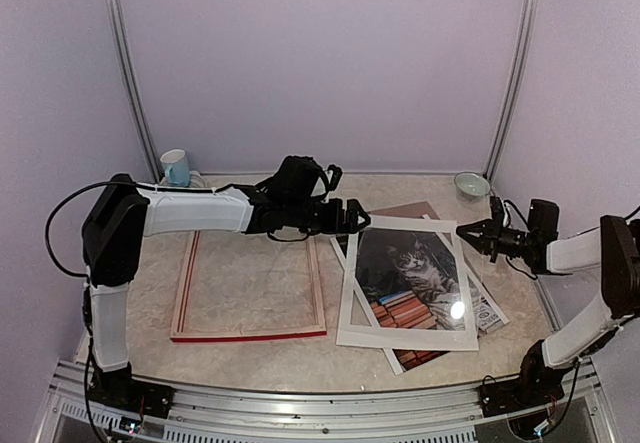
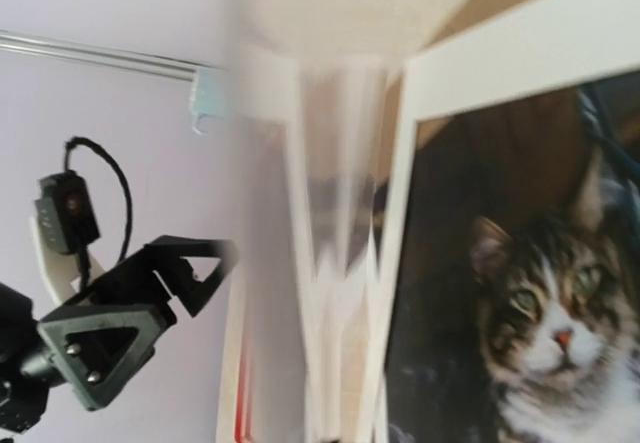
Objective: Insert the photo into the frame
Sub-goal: Pick up the glass panel from the mat board.
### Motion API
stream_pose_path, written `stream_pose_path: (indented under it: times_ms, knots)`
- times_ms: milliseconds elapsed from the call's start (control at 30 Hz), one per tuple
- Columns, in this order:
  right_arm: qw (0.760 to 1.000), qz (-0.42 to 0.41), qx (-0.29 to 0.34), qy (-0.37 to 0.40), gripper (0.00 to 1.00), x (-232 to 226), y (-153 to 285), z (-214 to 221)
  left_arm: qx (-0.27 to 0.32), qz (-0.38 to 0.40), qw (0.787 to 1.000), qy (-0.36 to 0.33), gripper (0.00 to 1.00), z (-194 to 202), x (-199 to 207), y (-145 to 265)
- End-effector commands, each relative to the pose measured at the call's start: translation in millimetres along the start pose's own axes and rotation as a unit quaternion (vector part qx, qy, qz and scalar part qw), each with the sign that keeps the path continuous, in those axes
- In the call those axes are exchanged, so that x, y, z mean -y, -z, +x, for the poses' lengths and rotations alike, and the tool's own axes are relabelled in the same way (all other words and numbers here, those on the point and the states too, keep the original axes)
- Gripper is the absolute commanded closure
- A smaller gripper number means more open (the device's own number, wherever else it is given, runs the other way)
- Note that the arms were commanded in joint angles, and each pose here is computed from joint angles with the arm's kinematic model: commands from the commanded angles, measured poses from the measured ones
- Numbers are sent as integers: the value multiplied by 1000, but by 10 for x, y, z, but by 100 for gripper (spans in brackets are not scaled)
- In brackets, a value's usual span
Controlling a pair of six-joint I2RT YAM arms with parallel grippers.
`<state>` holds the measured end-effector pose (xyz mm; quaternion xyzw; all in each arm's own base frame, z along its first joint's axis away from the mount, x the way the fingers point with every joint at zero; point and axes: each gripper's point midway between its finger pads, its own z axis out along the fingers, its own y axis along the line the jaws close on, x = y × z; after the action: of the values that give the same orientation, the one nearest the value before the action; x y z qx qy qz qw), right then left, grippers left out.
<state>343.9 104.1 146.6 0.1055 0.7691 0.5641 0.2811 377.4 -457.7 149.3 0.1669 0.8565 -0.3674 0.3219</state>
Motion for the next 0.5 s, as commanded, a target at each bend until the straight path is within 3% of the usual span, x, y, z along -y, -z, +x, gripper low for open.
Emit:
stream_pose_path:
  times_ms: [0, 467]
  knots:
    - [999, -32, -2, 30, 100, -371, -6, -103, 18, -22, 1000, -2, 1, -107, -159, 221]
    - [994, -66, -3, 85, 100, -1031, -159, -361, 51, -90, 994, 19, 1, -169, -714, 837]
